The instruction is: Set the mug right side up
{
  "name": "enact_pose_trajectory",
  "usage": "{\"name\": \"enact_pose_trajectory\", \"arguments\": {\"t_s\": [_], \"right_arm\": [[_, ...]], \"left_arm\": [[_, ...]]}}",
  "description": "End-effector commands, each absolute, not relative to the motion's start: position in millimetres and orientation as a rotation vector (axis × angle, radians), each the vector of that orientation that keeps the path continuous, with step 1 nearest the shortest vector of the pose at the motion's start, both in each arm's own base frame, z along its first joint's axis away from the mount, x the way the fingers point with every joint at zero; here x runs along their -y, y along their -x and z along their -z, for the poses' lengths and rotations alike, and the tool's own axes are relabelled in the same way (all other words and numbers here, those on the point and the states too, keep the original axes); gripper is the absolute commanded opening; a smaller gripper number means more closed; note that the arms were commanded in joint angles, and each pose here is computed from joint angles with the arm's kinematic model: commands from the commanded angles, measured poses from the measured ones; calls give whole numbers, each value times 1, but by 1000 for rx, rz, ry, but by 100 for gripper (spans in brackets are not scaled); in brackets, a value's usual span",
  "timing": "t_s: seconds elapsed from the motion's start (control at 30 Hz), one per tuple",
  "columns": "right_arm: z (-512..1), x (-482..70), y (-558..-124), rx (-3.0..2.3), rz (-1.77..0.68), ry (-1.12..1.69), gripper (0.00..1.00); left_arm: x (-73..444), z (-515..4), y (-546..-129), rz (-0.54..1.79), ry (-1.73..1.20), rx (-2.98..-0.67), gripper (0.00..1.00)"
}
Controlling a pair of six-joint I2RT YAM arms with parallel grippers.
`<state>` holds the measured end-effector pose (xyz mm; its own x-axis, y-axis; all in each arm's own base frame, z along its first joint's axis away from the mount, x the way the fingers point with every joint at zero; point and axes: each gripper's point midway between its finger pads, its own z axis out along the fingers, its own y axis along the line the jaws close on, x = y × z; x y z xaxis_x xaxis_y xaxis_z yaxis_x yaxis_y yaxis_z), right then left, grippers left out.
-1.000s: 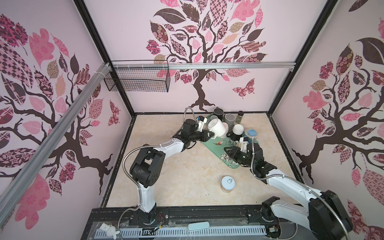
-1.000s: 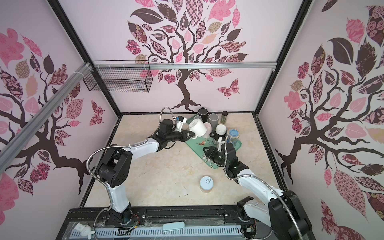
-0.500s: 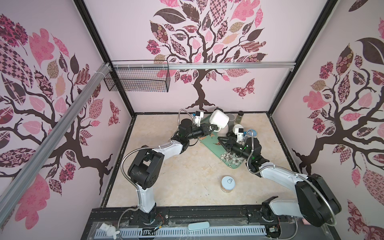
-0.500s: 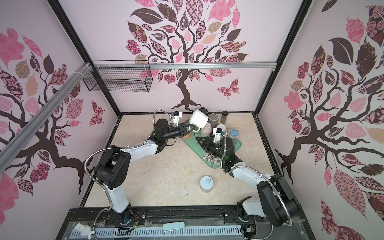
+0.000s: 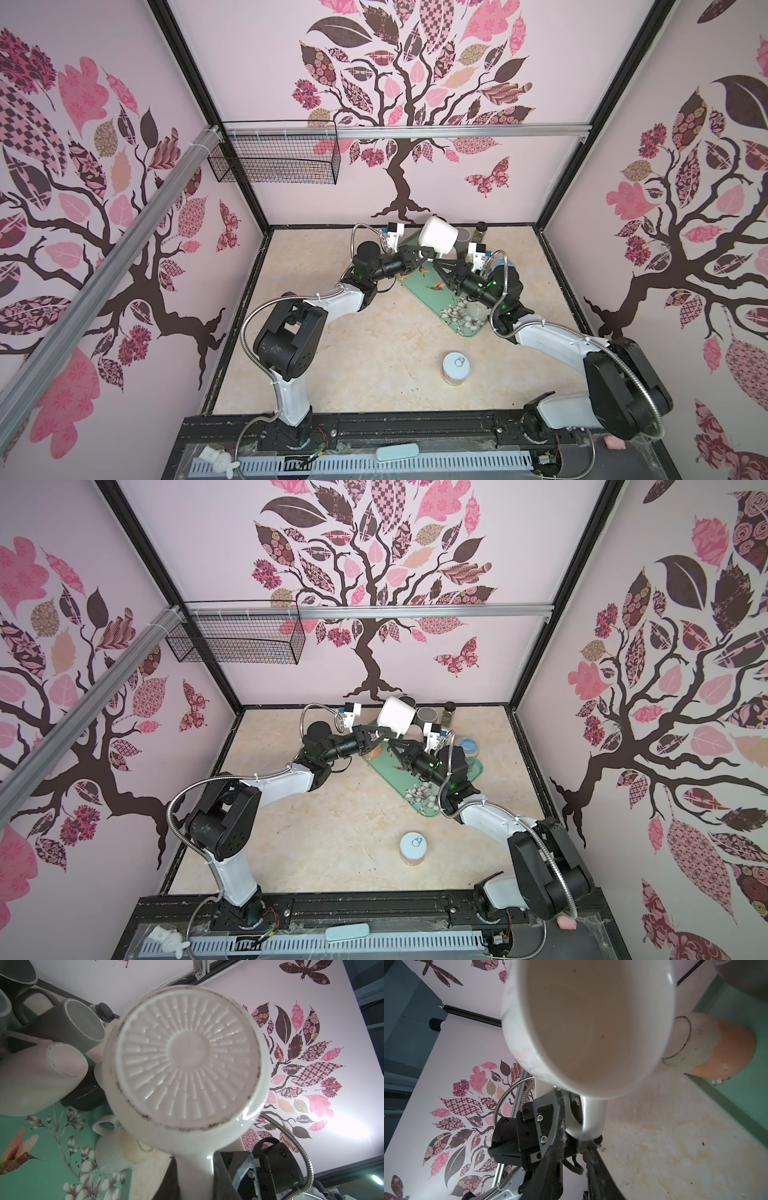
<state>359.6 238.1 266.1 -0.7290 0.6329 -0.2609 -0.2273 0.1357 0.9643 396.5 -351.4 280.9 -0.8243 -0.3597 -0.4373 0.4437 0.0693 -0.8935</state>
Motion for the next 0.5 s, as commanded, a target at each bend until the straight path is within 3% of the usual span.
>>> {"name": "enact_pose_trajectory", "arguments": {"t_s": [0.0, 0.47], "right_arm": [[-294, -241, -370, -1668, -1738, -385, 25], [-304, -240, -381, -1645, -1719, -389, 25]], "left_arm": [[340, -345, -373, 1859, -209, -1541, 0], [334, -360, -359, 1926, -211, -1500, 0]]}}
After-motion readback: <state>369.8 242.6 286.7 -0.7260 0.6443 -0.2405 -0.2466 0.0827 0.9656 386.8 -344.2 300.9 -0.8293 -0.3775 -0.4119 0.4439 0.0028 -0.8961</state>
